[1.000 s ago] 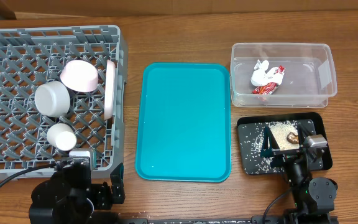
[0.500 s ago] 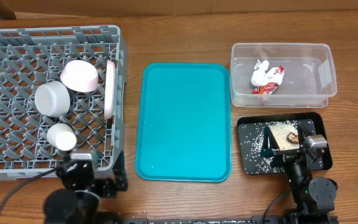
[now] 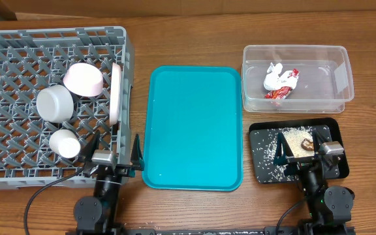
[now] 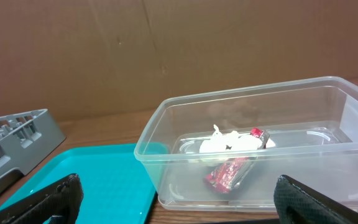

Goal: Sort waste into correct bins and load items into the dishwasher

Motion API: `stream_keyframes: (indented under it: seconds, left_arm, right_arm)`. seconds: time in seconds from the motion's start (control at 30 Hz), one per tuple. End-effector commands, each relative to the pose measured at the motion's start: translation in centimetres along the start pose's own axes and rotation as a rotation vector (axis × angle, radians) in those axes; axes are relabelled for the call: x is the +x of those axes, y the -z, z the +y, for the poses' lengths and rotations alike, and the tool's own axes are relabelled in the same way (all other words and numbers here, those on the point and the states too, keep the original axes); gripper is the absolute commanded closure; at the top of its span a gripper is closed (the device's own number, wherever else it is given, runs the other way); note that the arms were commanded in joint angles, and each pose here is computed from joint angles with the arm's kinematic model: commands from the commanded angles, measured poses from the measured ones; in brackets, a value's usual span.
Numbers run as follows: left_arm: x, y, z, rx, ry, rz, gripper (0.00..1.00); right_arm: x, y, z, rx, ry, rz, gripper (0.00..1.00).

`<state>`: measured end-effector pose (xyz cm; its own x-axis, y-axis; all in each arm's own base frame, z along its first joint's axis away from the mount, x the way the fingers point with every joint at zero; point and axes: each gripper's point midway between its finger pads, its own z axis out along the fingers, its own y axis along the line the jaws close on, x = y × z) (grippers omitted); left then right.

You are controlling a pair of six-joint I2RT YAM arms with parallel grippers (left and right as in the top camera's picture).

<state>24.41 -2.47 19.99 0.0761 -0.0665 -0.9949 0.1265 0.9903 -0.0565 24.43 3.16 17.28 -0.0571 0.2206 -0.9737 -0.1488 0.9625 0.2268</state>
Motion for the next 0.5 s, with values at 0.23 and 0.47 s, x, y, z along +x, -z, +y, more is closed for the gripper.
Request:
stream_keyframes:
  seconds: [0.23, 0.47]
  left_arm:
    - [4.3, 0.28, 0.2, -0.006, -0.023, 0.157, 0.0]
    - [4.3, 0.28, 0.2, -0.006, -0.023, 0.157, 0.0]
  right_arm:
    - [0.18, -0.02, -0.15, 0.003, 0.004, -0.003, 0.0]
    - [0.18, -0.02, -0.15, 0.004, 0.004, -0.003, 0.0]
